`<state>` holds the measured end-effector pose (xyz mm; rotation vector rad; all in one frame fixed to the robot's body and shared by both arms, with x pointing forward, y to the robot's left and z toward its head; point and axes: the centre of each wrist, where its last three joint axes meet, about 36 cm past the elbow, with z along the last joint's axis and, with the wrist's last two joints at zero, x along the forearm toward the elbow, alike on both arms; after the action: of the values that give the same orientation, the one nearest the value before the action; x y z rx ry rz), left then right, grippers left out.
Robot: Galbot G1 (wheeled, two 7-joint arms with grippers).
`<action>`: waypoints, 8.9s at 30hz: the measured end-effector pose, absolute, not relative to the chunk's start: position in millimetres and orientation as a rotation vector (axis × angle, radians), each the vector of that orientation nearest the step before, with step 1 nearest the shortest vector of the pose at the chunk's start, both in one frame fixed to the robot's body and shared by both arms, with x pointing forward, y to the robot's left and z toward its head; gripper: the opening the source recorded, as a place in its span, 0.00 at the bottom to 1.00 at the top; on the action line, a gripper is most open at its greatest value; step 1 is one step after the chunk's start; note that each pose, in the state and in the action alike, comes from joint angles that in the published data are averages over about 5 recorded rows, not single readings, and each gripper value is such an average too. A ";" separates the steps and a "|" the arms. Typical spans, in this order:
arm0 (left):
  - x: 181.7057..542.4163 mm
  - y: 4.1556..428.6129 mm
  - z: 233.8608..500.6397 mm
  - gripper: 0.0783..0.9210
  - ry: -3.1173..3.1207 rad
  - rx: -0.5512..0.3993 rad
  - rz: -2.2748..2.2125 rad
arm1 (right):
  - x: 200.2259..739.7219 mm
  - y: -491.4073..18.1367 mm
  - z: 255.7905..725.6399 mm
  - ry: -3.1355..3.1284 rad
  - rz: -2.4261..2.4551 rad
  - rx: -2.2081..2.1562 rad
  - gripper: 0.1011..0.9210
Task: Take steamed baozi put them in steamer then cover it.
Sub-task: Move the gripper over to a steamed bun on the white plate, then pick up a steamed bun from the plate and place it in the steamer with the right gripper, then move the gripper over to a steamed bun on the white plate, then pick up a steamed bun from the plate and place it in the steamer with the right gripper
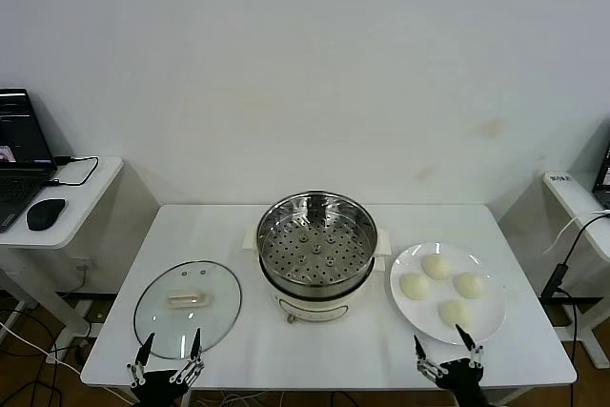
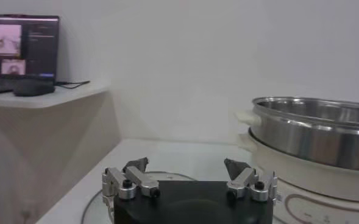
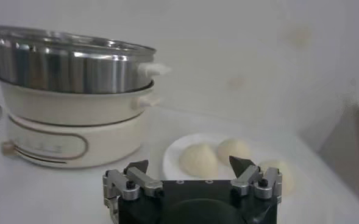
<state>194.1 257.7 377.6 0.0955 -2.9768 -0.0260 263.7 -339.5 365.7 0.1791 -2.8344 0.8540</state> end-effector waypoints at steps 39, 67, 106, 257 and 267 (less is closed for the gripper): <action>218.1 278.2 393.9 0.88 -2.835 0.157 -0.342 | 580.7 -410.6 497.1 -1.657 1.525 1.116 0.88; 222.9 287.2 392.6 0.88 -2.817 0.194 -0.379 | 633.3 -389.1 450.1 -1.464 1.458 1.135 0.88; 230.9 288.2 401.9 0.88 -2.844 0.161 -0.369 | 653.6 -377.2 568.2 -1.536 1.545 1.163 0.60; 251.6 322.0 411.2 0.88 -2.870 0.229 -0.398 | 597.1 -317.3 451.3 -1.421 1.430 1.225 0.68; 255.1 320.2 417.7 0.88 -2.892 0.215 -0.404 | 598.0 -331.2 516.4 -1.474 1.422 1.197 0.68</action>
<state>255.1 320.2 417.7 0.2154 -2.8922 -0.4036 598.0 -331.2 516.4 1.1966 -1.4739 1.4224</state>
